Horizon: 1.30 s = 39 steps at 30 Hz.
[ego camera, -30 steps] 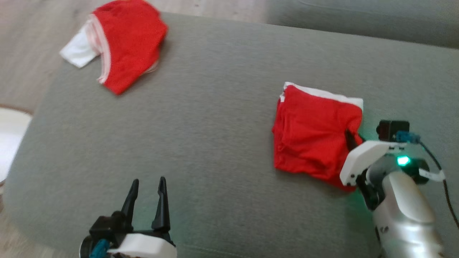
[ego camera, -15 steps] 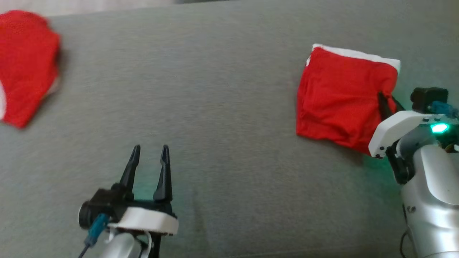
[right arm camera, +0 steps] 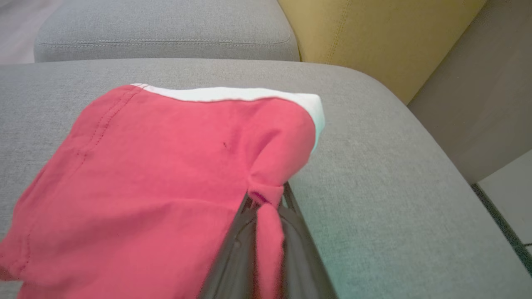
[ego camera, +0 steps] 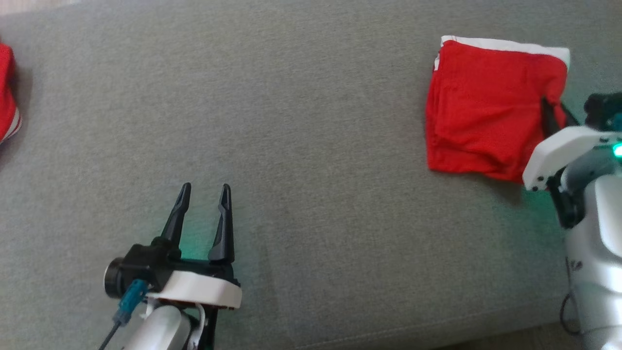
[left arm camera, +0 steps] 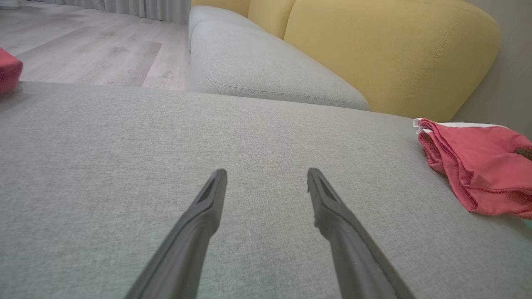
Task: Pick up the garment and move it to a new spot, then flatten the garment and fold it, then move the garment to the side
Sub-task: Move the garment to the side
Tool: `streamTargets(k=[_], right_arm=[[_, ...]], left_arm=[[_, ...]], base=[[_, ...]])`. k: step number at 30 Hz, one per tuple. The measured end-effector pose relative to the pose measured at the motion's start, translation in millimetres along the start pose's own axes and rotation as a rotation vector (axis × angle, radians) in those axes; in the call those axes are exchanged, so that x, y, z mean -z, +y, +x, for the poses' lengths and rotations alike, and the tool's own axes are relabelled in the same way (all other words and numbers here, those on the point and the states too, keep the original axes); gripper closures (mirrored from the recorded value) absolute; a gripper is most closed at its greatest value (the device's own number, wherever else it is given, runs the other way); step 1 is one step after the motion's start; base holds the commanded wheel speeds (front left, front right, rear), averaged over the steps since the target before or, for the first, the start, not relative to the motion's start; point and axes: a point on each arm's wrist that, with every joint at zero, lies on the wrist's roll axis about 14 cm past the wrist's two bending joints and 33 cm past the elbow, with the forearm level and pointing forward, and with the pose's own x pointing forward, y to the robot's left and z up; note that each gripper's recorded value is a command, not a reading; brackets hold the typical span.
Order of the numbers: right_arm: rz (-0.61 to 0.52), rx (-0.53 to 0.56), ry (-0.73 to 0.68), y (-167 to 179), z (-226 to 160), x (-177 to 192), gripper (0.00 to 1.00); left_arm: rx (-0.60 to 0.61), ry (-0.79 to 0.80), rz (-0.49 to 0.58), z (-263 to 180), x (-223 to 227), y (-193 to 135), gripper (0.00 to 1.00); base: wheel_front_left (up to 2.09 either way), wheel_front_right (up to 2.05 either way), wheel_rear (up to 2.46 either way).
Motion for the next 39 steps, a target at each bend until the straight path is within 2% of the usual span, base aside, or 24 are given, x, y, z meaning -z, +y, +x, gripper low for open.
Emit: streamTargets(k=[5,10,18,20,21,22,23,24,28,32,39], right_arm=[[-0.066,-0.005,0.000,-2,15,-18,1.00],[-0.122,0.040,0.009,-25,35,-39,1.00],[-0.209,0.108,0.056,-58,61,-47,1.00],[-0.232,0.114,0.052,-62,66,-50,0.85],[-0.253,0.119,0.056,-65,68,-51,0.83],[-0.268,0.123,0.058,-67,70,-52,0.71],[-0.275,0.128,0.052,-69,71,-55,0.47],[-0.287,0.135,0.049,-71,72,-57,0.00],[-0.322,0.161,0.010,-80,73,-72,0.00],[-0.311,0.152,-0.021,-73,71,-78,0.00],[-0.252,0.053,-0.159,-20,60,-107,0.00]], left_arm=[[-0.033,0.005,0.010,-4,-1,12,0.00],[-0.069,0.006,0.020,-8,-2,25,0.00],[-0.139,0.025,0.019,-19,4,47,0.00],[-0.149,0.028,0.018,-21,5,50,0.00],[-0.151,0.030,0.018,-21,5,51,0.00],[-0.154,0.032,0.017,-21,6,52,0.00],[-0.156,0.032,0.017,-21,6,52,0.00],[-0.156,0.031,0.018,-21,5,52,0.00],[-0.149,0.016,0.022,-18,0,51,0.00],[-0.146,0.014,0.026,-19,-1,49,0.00],[-0.142,-0.032,0.041,-23,-17,45,0.00]], base=[[0.00,0.00,0.00],[0.00,0.00,0.00],[0.00,0.00,0.00],[0.00,0.00,0.00],[0.00,0.00,0.00],[0.00,0.00,0.00],[0.00,0.00,0.00],[0.00,0.00,0.00],[0.00,0.00,0.00],[0.00,0.00,0.00],[0.00,0.00,0.00]])
